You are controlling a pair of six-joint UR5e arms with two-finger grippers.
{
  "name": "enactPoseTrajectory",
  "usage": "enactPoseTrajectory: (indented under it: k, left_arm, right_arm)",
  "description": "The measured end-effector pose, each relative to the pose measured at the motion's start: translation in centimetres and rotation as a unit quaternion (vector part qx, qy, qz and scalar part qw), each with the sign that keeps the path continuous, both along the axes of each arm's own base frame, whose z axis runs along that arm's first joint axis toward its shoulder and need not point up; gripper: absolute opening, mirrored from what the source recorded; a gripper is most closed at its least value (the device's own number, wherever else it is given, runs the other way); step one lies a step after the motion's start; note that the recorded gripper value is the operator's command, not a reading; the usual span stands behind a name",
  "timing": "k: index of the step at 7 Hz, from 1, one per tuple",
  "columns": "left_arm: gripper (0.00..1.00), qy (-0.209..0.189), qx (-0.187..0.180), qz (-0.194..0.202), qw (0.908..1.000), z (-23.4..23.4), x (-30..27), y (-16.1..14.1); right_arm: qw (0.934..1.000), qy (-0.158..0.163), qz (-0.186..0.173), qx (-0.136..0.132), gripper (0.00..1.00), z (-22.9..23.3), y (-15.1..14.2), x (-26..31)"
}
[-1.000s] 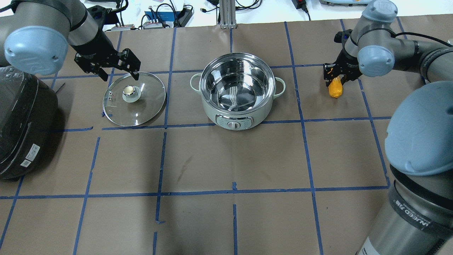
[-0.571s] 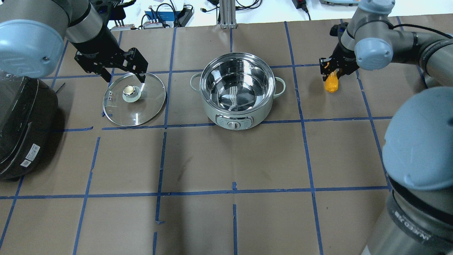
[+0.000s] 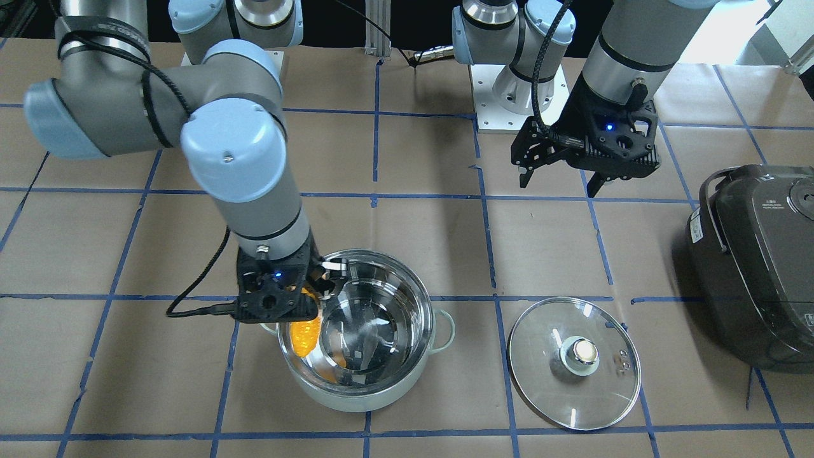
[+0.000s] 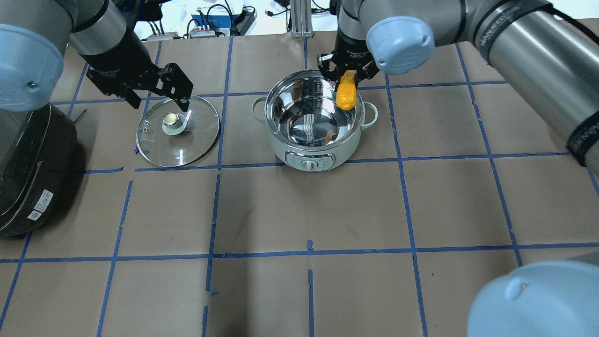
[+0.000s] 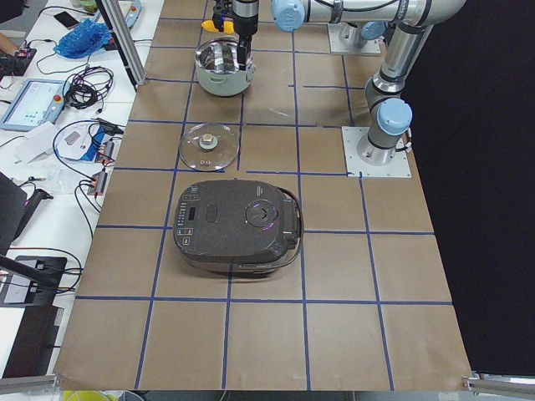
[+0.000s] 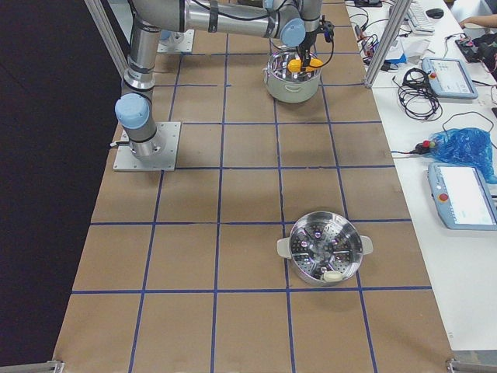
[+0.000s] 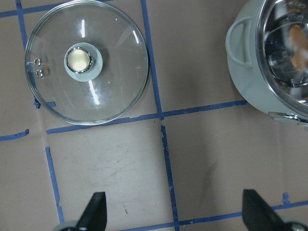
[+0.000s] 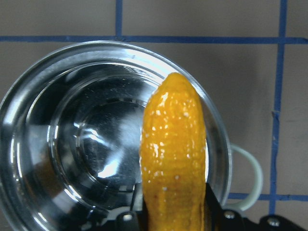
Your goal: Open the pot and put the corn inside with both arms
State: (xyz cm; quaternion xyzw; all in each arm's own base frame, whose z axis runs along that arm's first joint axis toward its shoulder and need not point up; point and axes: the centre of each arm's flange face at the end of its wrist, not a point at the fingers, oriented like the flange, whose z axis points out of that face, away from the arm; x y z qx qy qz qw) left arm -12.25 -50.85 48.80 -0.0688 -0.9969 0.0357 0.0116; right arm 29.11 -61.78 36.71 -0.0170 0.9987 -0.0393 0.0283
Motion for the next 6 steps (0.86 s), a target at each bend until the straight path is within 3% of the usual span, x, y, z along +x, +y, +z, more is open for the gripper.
enactPoseTrajectory:
  k: [3, 4, 6]
  left_arm:
    - [1.0, 0.002, -0.012, 0.006, 0.9999, 1.2, 0.2, 1.0]
    - [1.0, 0.001, -0.007, 0.009, 0.9999, 1.5, 0.2, 1.3]
    - [1.0, 0.001, 0.018, 0.01, 0.9998, 1.5, 0.3, 2.0]
  right_arm:
    - [0.9998, 0.001, 0.015, 0.009, 0.1, -8.1, 0.6, 5.0]
    - [0.9998, 0.001, 0.018, 0.006, 0.15, -10.1, 0.1, 5.5]
    - [0.9998, 0.001, 0.019, 0.002, 0.95, -12.4, -0.3, 5.7]
